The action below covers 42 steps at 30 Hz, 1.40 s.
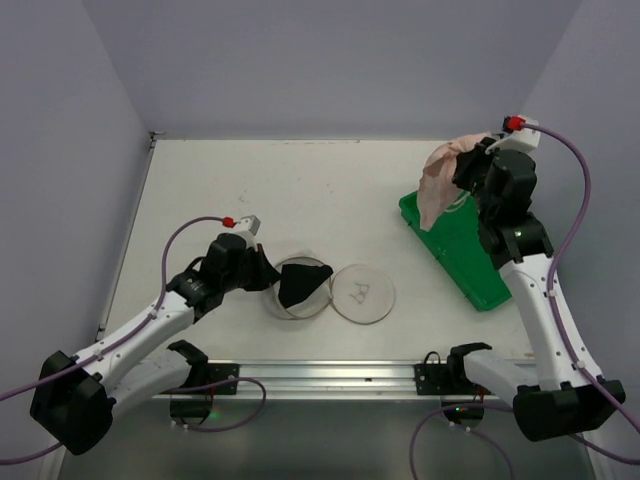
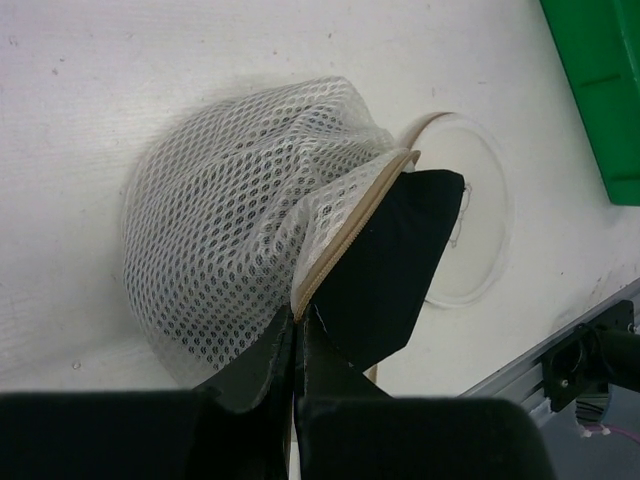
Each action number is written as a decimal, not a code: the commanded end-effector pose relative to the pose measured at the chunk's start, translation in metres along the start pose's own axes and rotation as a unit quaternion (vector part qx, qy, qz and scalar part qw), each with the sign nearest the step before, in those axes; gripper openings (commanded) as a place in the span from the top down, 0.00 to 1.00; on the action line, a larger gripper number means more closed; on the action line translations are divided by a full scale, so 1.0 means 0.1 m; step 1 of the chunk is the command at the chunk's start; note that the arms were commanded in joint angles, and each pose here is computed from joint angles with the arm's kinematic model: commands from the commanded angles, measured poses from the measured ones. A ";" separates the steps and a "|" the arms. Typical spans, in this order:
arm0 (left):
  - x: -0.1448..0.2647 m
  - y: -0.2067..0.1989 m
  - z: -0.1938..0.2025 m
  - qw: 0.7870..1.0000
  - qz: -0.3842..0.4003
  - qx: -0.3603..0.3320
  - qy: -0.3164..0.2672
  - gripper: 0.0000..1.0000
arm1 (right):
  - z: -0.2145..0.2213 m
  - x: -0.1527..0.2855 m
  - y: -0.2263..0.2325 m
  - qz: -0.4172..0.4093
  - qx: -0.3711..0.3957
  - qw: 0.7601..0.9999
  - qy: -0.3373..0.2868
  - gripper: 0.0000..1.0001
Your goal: Unzip the laundry bag and remove the bra
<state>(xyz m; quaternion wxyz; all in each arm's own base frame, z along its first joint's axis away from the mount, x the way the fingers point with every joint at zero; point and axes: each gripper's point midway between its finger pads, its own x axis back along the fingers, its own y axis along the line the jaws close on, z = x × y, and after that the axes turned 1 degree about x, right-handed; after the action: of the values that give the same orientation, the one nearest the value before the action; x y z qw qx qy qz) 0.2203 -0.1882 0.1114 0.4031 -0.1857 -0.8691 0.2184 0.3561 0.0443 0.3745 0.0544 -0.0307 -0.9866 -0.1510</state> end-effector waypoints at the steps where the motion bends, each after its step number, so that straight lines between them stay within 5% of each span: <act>1: -0.06 -0.02 0.02 1.000 0.015 -0.008 -0.001 1.00 | 0.09 -0.21 -0.36 0.058 -0.017 0.998 -0.002 1.00; 13: -0.15 0.04 0.11 1.000 0.012 -0.016 0.012 1.00 | 1.25 -0.88 -1.30 0.198 -0.041 0.971 0.127 1.00; 21: -0.16 0.06 0.11 1.000 0.008 -0.021 0.013 1.00 | 2.17 -1.21 -1.58 0.251 -0.050 0.925 0.279 0.98; 30: -0.17 0.06 0.09 1.000 0.006 -0.021 0.012 1.00 | 2.23 -1.31 -1.51 0.229 -0.059 0.921 0.309 0.32; 37: -0.16 0.03 0.06 1.000 0.013 -0.017 0.007 1.00 | 1.67 -1.14 -1.21 0.181 -0.079 0.944 0.262 0.09; 42: -0.13 -0.01 0.04 1.000 0.018 -0.013 0.002 1.00 | 1.33 -0.83 -0.96 0.131 -0.091 0.959 0.235 0.01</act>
<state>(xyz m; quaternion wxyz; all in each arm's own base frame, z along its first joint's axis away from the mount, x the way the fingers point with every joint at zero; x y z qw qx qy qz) 0.2203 -0.1918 0.0911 0.4200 -0.1912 -0.8625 0.2079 0.4332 -0.0230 0.1720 0.3333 -0.1666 -0.9021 -0.2179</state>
